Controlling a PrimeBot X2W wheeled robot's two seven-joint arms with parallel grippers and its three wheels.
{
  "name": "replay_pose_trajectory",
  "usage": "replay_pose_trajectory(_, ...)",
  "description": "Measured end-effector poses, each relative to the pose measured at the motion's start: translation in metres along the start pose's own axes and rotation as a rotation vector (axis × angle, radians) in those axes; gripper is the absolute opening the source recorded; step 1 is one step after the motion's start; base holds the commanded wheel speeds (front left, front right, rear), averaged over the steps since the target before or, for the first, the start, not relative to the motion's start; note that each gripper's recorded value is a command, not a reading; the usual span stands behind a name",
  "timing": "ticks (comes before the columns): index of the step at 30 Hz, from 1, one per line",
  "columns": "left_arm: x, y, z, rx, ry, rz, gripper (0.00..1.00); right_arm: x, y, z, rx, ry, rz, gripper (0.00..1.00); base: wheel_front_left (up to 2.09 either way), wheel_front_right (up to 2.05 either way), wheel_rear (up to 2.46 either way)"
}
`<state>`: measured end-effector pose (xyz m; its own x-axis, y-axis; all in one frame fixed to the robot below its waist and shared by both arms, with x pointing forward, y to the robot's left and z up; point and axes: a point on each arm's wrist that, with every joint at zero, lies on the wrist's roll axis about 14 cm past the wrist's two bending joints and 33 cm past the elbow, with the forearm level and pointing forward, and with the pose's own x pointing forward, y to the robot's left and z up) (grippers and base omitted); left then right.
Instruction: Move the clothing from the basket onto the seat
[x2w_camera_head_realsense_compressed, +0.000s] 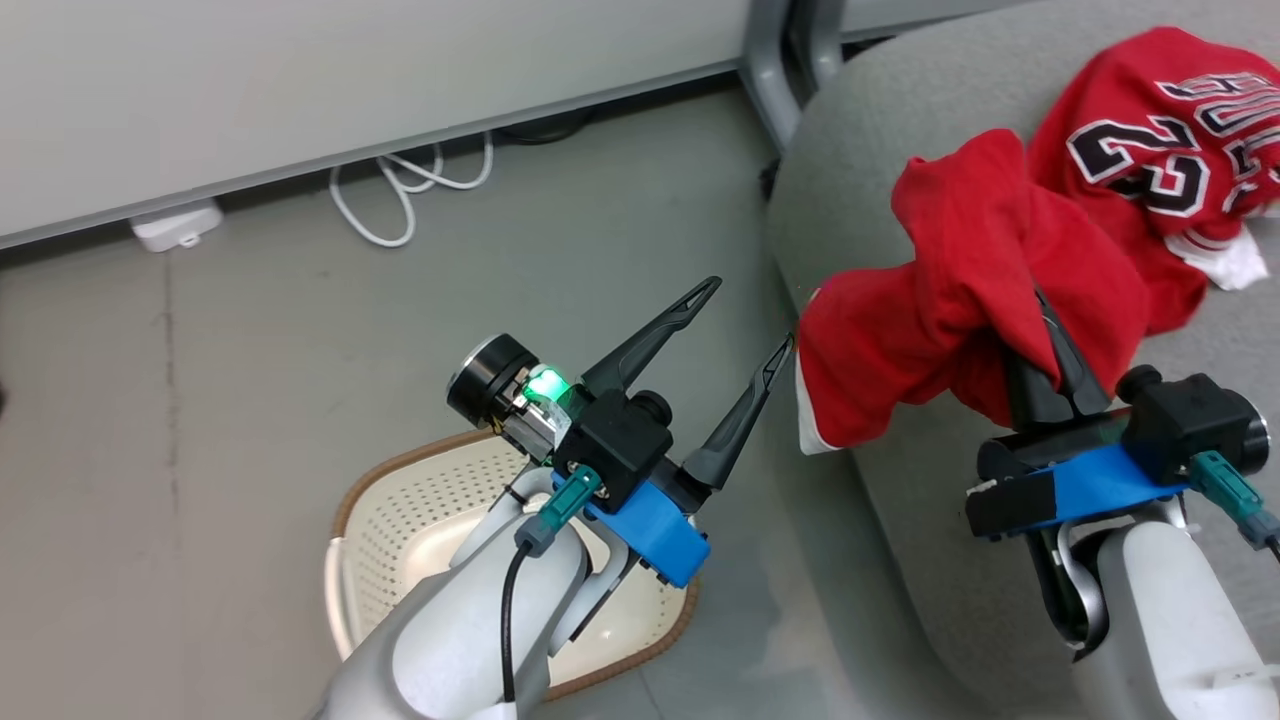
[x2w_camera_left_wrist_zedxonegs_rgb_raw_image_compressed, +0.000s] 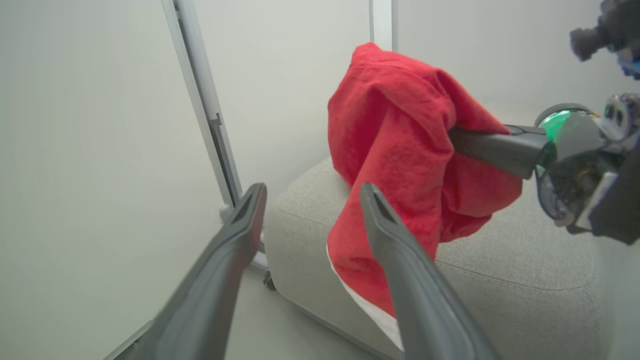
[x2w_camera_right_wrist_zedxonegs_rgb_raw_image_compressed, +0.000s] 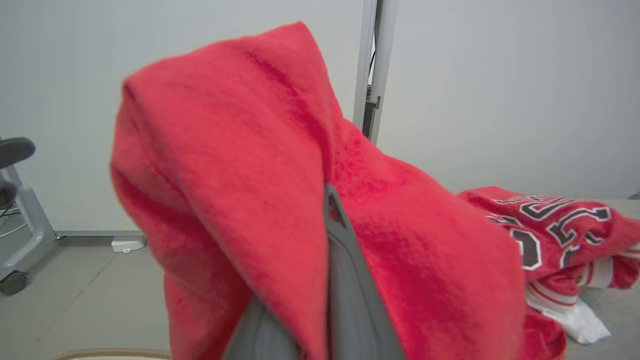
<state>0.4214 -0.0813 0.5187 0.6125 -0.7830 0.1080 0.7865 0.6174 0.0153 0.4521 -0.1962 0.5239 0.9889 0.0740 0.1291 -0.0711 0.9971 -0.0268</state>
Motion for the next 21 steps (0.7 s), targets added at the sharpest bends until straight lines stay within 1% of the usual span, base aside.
replay_pose_trajectory(1,0.005,-0.007,-0.005,-0.007,0.006,-0.029,1.00,-0.008,-0.013,-0.001,-0.010,0.006,-0.038,0.00,0.00,0.00,0.00)
replay_pose_trajectory(2,0.005,-0.007,-0.005,-0.007,0.006,-0.029,1.00,-0.008,-0.013,-0.001,-0.010,0.006,-0.038,0.00,0.00,0.00,0.00)
replay_pose_trajectory(6,0.015,-0.023,-0.014,-0.028,0.017,-0.091,1.00,-0.026,-0.039,-0.003,-0.027,0.022,-0.115,0.00,0.00,0.00,0.00)
replay_pose_trajectory(11,0.025,-0.043,-0.021,-0.048,0.023,-0.158,1.00,-0.051,-0.063,-0.006,-0.040,0.048,-0.199,0.00,0.00,0.00,0.00)
replay_pose_trajectory(15,0.029,-0.053,-0.024,-0.058,0.024,-0.189,1.00,-0.068,-0.073,-0.011,-0.044,0.074,-0.240,0.00,0.00,0.00,0.00)
replay_pose_trajectory(21,0.032,-0.058,-0.025,-0.061,0.025,-0.208,1.00,-0.077,-0.075,-0.013,-0.039,0.082,-0.262,0.00,0.00,0.00,0.00)
